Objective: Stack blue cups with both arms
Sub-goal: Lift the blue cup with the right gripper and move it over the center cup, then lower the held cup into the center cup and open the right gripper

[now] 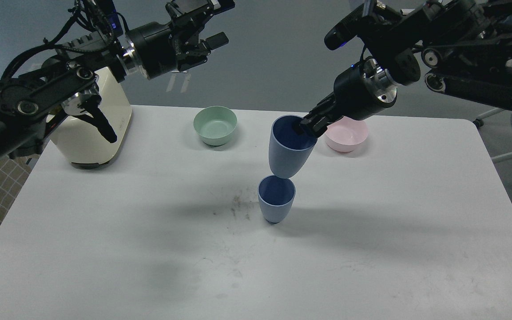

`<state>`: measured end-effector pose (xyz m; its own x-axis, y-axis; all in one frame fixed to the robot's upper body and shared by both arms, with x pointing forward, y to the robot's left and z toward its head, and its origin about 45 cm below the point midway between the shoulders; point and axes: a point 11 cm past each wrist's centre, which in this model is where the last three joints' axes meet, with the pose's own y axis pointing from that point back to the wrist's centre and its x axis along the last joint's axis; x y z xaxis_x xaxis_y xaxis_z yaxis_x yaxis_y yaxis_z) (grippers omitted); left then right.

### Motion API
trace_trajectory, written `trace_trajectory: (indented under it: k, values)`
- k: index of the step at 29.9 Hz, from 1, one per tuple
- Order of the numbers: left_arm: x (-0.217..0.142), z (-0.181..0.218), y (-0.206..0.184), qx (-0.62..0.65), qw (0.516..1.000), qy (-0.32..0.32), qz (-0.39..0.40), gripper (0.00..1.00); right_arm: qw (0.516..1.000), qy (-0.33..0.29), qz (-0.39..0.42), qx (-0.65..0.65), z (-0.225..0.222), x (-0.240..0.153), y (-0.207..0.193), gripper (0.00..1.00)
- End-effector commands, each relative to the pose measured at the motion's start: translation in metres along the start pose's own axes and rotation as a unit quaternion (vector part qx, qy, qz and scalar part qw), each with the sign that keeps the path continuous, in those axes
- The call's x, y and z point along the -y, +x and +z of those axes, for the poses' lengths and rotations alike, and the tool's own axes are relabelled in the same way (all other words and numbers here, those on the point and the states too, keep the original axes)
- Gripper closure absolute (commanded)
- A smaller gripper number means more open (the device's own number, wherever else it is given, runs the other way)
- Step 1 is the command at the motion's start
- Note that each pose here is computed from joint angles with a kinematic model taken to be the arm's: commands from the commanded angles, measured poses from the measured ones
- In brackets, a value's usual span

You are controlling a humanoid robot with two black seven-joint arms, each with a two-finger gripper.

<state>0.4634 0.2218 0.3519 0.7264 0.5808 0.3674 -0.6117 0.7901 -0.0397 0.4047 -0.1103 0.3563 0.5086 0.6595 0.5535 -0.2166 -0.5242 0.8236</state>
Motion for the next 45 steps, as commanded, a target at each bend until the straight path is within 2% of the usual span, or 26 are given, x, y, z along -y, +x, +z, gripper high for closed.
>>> trace_trajectory:
  k: [1, 14, 45]
  values:
    - [0.000, -0.001, 0.000, -0.001, 1.000, 0.001, 0.000, 0.02, 1.000, 0.007, -0.012, -0.009, -0.008, 0.011, 0.000, 1.00]
    - [-0.001, 0.000, 0.000, 0.001, 1.000, 0.001, 0.000, 0.02, 0.999, 0.011, -0.046, -0.018, -0.015, 0.037, -0.009, 1.00]
    - [-0.001, -0.002, -0.001, -0.001, 1.000, 0.001, 0.001, 0.02, 0.999, 0.008, -0.032, -0.018, -0.008, 0.049, -0.012, 1.00]
